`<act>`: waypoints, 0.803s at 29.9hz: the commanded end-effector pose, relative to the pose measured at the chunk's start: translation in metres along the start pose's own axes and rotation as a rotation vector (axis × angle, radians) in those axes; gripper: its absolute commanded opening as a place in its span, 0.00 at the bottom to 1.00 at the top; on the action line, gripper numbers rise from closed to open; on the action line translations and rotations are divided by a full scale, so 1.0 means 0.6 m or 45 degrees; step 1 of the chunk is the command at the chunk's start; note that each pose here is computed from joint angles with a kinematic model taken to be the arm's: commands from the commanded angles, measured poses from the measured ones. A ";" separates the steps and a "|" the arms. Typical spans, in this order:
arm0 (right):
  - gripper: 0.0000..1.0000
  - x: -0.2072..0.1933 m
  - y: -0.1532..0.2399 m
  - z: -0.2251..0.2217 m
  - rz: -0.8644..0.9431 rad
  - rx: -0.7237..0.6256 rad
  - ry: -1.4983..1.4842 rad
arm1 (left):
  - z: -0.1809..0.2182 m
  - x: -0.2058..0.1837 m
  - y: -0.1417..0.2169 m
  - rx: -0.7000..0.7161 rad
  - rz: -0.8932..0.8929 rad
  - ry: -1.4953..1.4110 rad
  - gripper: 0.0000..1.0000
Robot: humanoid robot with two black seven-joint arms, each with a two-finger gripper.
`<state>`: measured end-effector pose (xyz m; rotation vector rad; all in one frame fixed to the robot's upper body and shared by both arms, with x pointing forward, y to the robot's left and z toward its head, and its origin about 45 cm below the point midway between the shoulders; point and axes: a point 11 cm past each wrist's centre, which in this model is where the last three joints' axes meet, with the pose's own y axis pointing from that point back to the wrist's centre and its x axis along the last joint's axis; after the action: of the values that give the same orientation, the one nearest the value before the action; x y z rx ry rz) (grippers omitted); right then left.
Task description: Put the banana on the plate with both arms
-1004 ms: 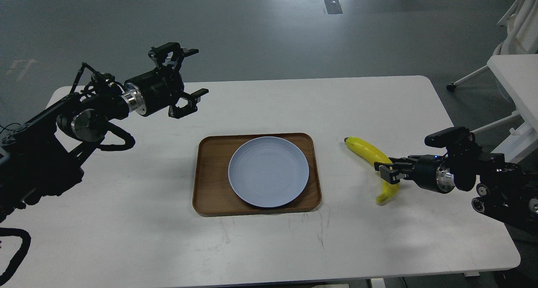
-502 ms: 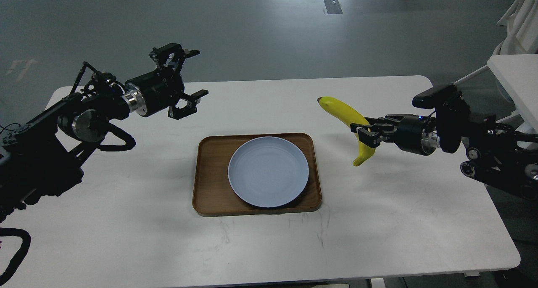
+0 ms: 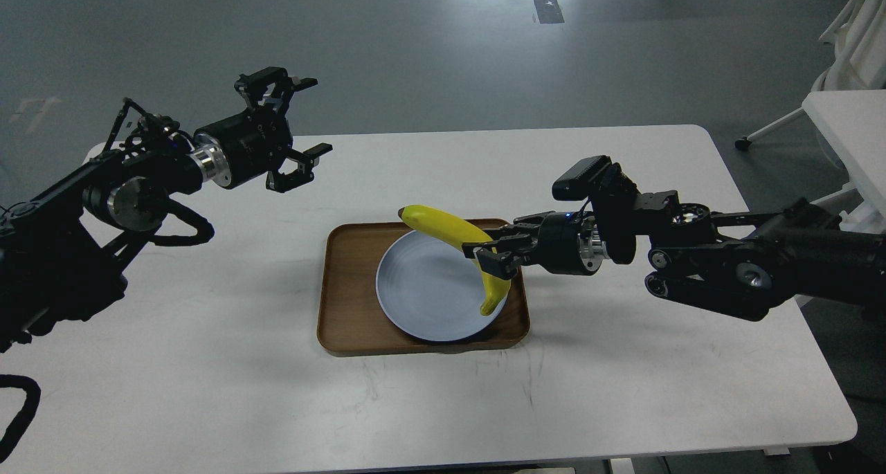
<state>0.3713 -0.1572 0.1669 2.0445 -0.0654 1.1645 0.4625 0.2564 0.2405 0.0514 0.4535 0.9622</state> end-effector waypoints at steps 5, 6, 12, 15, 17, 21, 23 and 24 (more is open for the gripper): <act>0.40 -0.022 -0.019 0.011 0.025 -0.031 -0.038 | 0.001 0.001 0.001 -0.002 0.001 -0.001 0.98; 0.48 -0.023 -0.022 0.007 0.032 -0.024 -0.057 | 0.001 0.002 0.002 -0.002 0.002 -0.002 0.98; 0.98 -0.019 -0.050 -0.027 0.069 0.035 -0.185 | 0.005 0.006 0.006 -0.002 0.005 -0.007 0.98; 1.00 -0.015 -0.047 -0.025 0.075 0.031 -0.203 | 0.006 0.007 0.007 -0.003 0.006 -0.009 0.98; 1.00 -0.017 -0.041 -0.019 0.070 0.021 -0.205 | 0.006 0.007 0.007 -0.003 0.006 -0.009 0.98; 1.00 0.006 -0.008 0.018 0.111 -0.048 -0.191 | 0.006 0.007 0.007 -0.003 0.006 -0.009 0.98; 1.00 0.054 0.026 0.046 0.202 -0.102 -0.180 | 0.005 0.006 0.006 0.000 0.004 -0.009 0.98; 1.00 0.054 0.026 0.047 0.203 -0.102 -0.180 | 0.005 0.006 0.006 0.000 0.004 -0.009 0.98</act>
<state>0.3884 -0.1625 0.1714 2.1041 -0.2732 1.0650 0.4626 0.2632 0.2432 0.0543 0.4452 0.9668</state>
